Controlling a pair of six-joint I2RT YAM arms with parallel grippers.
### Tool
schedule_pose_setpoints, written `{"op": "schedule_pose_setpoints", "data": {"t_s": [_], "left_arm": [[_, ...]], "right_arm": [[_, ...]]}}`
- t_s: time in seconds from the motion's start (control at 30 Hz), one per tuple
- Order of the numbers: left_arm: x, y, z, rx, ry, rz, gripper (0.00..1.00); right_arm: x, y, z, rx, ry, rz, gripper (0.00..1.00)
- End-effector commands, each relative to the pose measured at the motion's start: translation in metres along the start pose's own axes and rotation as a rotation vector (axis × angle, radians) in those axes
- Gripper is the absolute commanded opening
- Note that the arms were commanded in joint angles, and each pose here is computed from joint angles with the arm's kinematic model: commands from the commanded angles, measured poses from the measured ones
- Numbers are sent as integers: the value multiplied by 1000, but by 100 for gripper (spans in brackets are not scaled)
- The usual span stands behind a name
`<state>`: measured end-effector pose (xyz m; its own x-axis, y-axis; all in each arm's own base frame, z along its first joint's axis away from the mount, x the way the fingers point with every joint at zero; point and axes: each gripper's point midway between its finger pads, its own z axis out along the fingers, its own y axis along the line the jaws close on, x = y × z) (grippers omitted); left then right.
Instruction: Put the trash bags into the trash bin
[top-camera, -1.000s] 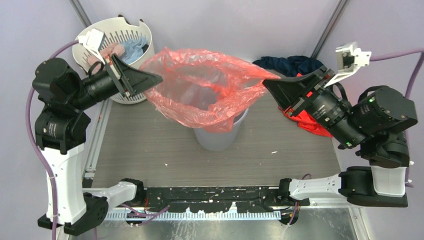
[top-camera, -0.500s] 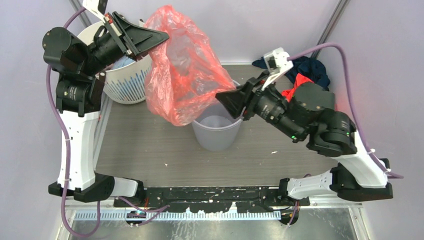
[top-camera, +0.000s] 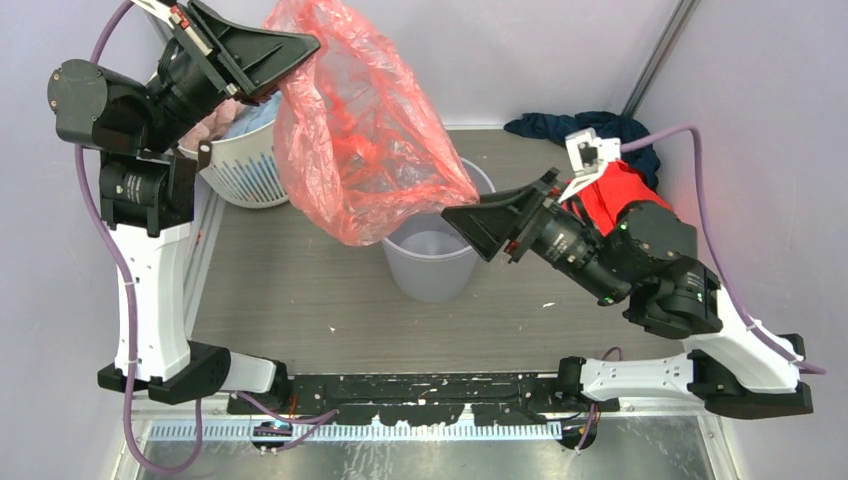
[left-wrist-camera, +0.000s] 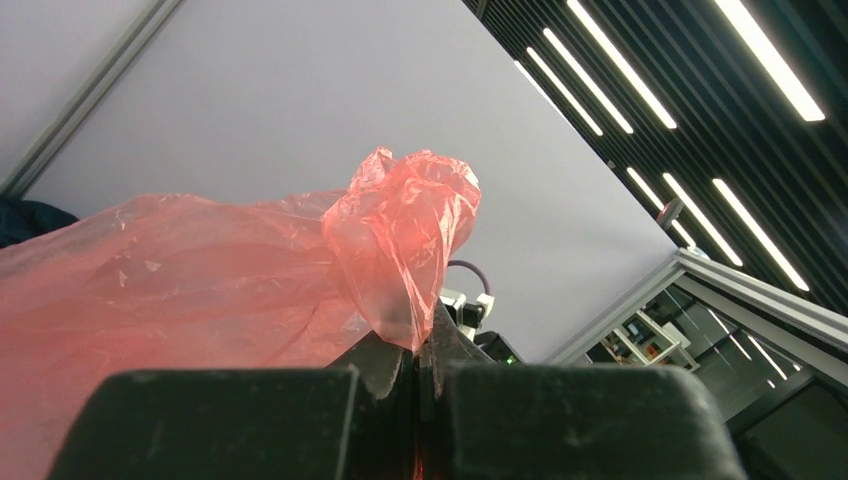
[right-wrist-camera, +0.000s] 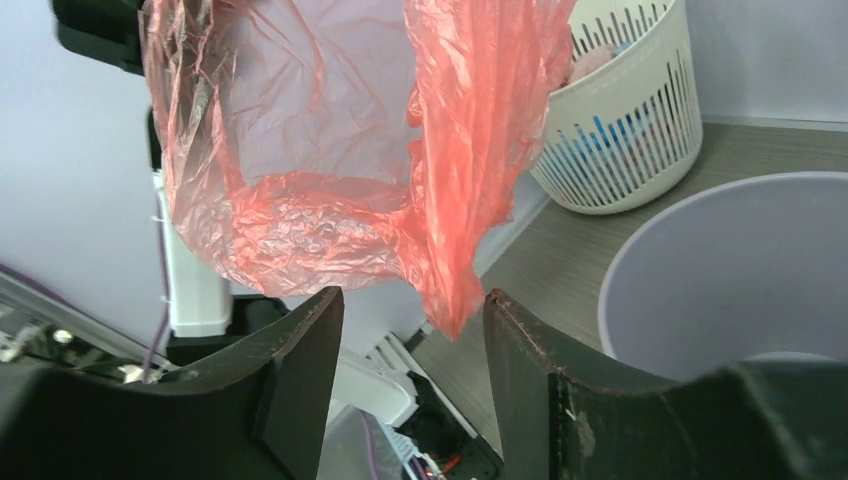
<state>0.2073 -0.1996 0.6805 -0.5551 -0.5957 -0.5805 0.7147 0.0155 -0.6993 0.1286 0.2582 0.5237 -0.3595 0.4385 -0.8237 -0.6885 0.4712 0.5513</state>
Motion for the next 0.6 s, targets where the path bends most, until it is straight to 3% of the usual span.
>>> {"op": "schedule_pose_setpoints", "data": {"t_s": [0.0, 0.3, 0.57], "left_arm": [[-10, -23, 1, 62, -45, 48, 0], [-18, -30, 2, 76, -78, 41, 0], [-20, -38, 0, 96, -98, 31, 0]], "right_arm": [[-17, 15, -5, -73, -80, 133, 59], [20, -1, -6, -48, -9, 184, 59], [57, 11, 39, -94, 11, 252, 61]]}}
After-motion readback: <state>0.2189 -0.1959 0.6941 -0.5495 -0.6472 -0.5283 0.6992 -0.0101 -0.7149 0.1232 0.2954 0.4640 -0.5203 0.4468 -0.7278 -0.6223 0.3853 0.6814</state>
